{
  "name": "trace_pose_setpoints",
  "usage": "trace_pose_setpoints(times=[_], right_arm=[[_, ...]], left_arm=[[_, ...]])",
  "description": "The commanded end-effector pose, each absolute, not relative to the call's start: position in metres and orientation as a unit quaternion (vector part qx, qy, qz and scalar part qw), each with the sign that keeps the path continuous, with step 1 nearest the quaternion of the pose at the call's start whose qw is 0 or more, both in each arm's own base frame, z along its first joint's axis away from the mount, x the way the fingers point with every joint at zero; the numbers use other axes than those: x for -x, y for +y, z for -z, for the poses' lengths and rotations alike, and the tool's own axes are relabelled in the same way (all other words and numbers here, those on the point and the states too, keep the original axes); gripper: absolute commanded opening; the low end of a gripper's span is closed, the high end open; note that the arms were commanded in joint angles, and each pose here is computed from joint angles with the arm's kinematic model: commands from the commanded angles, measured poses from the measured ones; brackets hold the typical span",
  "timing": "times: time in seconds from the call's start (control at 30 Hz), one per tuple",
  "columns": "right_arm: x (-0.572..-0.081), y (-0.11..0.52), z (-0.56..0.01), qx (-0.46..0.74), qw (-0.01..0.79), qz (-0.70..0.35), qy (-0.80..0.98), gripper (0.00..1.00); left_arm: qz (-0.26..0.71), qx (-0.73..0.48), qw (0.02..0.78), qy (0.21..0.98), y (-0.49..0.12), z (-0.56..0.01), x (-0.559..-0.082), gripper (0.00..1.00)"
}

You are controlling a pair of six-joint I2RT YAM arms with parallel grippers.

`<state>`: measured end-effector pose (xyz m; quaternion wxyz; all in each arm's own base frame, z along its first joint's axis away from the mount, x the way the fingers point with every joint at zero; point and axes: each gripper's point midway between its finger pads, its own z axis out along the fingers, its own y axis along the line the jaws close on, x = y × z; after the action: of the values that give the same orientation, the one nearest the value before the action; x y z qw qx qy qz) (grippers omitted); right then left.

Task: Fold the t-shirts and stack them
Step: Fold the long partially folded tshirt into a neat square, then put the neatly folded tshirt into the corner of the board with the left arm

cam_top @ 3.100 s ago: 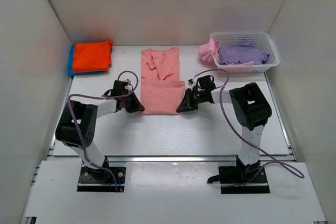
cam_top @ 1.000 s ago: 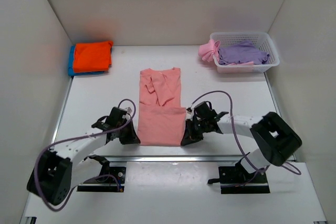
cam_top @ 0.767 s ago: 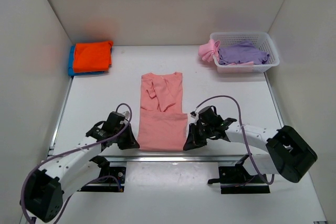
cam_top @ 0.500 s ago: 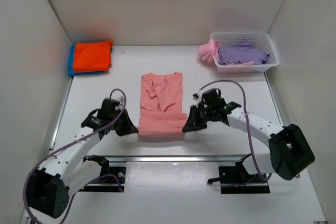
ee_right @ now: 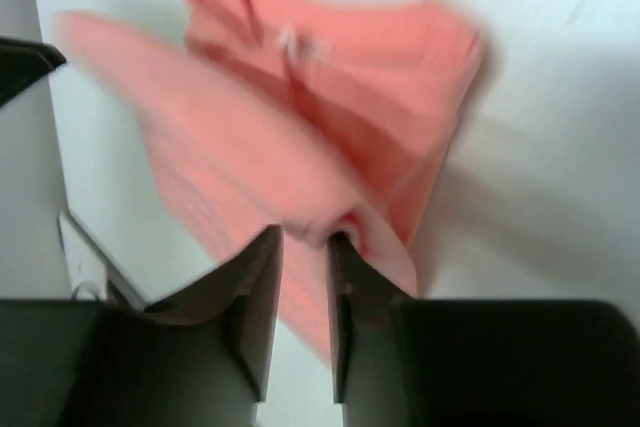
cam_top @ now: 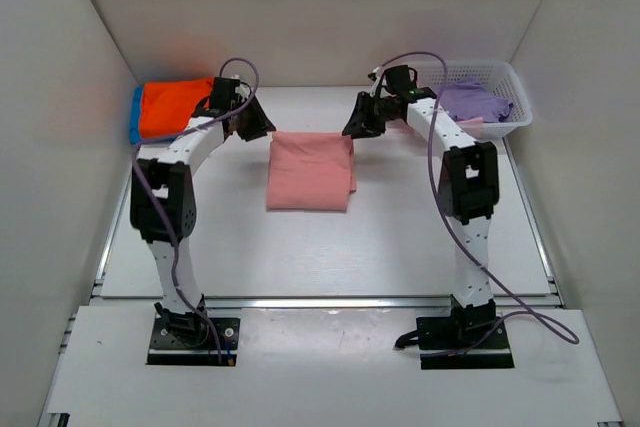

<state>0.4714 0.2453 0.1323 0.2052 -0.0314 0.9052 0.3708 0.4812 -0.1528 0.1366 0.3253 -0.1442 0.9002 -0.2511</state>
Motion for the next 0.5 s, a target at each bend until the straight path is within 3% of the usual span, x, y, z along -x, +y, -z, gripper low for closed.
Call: trace_pose_setpoints(times=[0.0, 0.07, 0.17, 0.3, 0.4, 0.47], right_arm=[[-0.511, 0.231, -0.126, 0.044, 0.227, -0.336, 0.913, 0.37], [-0.523, 0.237, -0.134, 0.052, 0.246, -0.320, 0.913, 0.43], [-0.530, 0.239, -0.152, 0.076, 0.293, -0.283, 0.910, 0.48], [-0.512, 0.240, -0.180, 0.091, 0.333, -0.268, 0.899, 0.51], [-0.493, 0.227, -0.174, 0.076, 0.325, -0.281, 0.900, 0.50], [-0.479, 0.221, -0.174, 0.067, 0.316, -0.285, 0.902, 0.50]], left_arm=[[0.241, 0.134, 0.377, 0.884, -0.138, -0.151, -0.543, 0.46], [0.258, 0.134, 0.373, 0.881, -0.141, -0.147, -0.554, 0.52], [0.278, 0.130, 0.381, 0.872, -0.141, -0.146, -0.551, 0.52], [0.239, 0.140, 0.397, 0.875, -0.119, -0.140, -0.510, 0.69], [0.218, 0.139, 0.388, 0.885, -0.112, -0.126, -0.479, 0.66], [0.209, 0.135, 0.359, 0.900, -0.113, -0.102, -0.461, 0.69]])
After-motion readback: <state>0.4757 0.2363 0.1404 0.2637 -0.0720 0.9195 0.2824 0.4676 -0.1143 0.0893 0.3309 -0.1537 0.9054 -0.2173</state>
